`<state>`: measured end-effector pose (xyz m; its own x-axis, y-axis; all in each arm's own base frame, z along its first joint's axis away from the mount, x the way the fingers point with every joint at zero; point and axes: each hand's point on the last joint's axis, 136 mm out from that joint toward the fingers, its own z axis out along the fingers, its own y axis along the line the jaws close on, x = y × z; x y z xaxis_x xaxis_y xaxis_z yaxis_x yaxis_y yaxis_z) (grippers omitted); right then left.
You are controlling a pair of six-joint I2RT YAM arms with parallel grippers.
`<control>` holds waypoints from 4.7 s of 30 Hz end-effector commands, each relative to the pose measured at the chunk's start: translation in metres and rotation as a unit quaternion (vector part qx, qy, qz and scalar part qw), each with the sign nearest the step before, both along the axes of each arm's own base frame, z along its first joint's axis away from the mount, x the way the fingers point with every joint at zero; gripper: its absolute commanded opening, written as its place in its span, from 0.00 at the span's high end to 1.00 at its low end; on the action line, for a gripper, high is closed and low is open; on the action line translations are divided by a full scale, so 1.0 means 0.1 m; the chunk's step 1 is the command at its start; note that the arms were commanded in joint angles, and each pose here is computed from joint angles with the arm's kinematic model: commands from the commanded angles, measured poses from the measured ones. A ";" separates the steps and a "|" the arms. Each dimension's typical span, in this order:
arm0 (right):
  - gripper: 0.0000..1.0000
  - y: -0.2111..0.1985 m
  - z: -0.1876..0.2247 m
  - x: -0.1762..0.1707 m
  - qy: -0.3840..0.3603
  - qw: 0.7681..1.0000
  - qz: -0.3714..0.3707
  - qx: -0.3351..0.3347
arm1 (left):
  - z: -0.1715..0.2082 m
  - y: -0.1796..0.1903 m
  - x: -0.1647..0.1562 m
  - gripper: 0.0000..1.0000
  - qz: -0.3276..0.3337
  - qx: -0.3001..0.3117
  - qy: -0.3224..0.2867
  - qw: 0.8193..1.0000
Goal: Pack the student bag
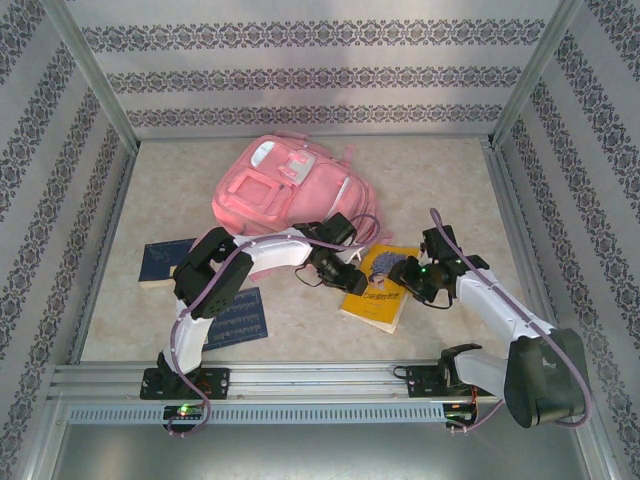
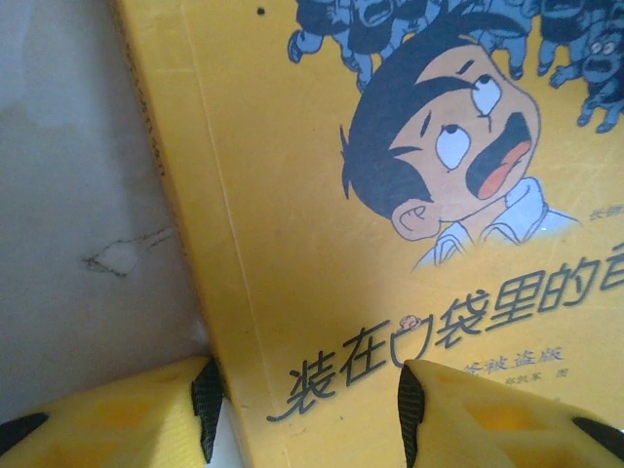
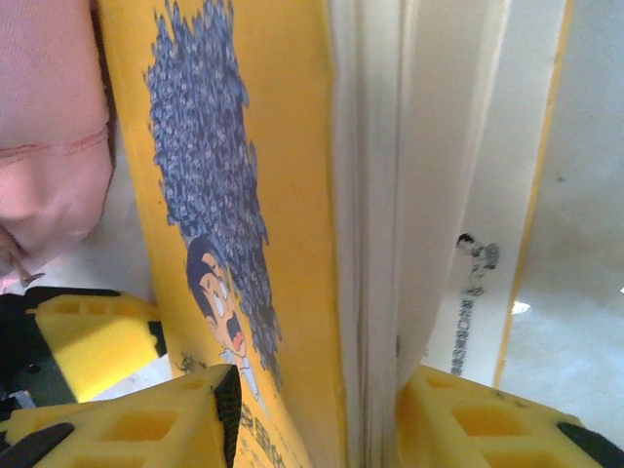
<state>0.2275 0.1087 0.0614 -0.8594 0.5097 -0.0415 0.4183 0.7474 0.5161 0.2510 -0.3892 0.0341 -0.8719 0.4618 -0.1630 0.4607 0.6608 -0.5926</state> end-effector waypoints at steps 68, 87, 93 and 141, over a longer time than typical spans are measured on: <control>1.00 1.17 2.94 0.49 -0.350 0.877 0.229 0.237 | 2.25 0.79 0.75 0.27 0.168 -0.172 -0.161 0.957; 0.84 1.16 2.75 0.61 -0.330 0.880 0.208 0.270 | 3.14 0.88 0.41 0.94 0.130 -0.449 -0.133 0.874; 0.38 0.83 2.46 0.75 -0.312 0.918 0.131 0.207 | 3.42 0.92 0.34 1.00 0.115 -0.505 -0.154 0.841; 1.00 0.93 2.46 0.32 -0.326 0.869 0.170 0.331 | 3.25 0.78 0.49 1.00 0.101 -0.513 -0.117 0.844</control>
